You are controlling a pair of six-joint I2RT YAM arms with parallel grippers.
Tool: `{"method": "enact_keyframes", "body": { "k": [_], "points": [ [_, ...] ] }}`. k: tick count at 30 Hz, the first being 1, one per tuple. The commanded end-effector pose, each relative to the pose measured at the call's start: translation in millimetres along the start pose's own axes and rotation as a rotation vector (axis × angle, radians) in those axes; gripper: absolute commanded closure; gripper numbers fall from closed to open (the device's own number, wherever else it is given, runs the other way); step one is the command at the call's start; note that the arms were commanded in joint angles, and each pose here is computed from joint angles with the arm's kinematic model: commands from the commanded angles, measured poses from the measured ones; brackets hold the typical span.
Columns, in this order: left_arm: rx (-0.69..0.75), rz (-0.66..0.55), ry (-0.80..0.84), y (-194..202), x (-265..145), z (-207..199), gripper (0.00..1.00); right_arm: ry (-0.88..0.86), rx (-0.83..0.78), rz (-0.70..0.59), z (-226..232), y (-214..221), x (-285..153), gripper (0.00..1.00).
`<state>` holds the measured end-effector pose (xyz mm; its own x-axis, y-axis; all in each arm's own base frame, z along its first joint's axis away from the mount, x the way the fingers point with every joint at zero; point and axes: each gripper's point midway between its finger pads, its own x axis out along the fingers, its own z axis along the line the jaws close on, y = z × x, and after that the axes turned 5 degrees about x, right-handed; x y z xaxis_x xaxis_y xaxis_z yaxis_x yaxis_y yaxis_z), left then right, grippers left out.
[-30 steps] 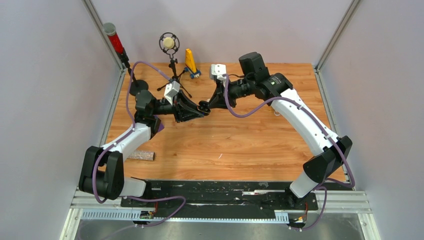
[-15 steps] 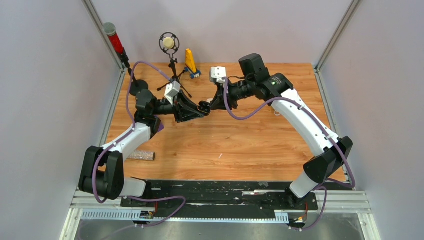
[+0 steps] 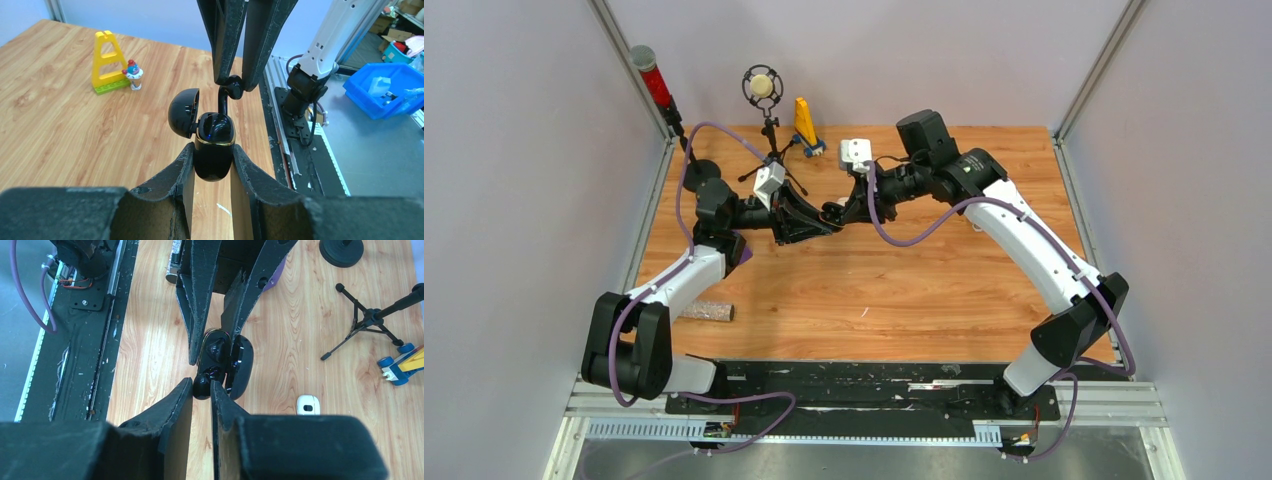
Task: Insert the wireless bluetooth earbuds into the charging case
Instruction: Place the earbud in the charging case.
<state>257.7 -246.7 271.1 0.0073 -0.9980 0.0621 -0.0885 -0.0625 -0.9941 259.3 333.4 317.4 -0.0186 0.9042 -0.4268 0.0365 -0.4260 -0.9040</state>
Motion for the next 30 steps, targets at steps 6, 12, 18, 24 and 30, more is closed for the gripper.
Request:
{"method": "enact_keyframes", "body": {
  "k": [6, 12, 18, 24, 30],
  "points": [
    [0.089, -0.018, 0.005, -20.5, 1.7, -1.2, 1.0, 0.002, -0.045, 0.01, 4.8, -2.5, -2.2, 0.82],
    [0.089, -0.019, 0.003, -20.2, 1.8, -0.6, 1.0, 0.033, -0.063, 0.014, -0.7, -6.9, -5.6, 0.82],
    [0.088, -0.015, 0.003, -18.7, 1.6, -0.4, 1.0, 0.06, -0.086, 0.015, -5.6, -12.7, -9.3, 0.82],
    [0.079, -0.005, -0.002, -15.5, 1.5, 1.6, 1.0, 0.064, -0.095, 0.025, -7.2, -13.4, -10.6, 0.82],
    [0.082, -0.004, -0.009, -16.3, 1.7, 3.7, 1.0, 0.054, -0.102, 0.038, -5.1, -12.1, -12.0, 0.82]
  ]
}}
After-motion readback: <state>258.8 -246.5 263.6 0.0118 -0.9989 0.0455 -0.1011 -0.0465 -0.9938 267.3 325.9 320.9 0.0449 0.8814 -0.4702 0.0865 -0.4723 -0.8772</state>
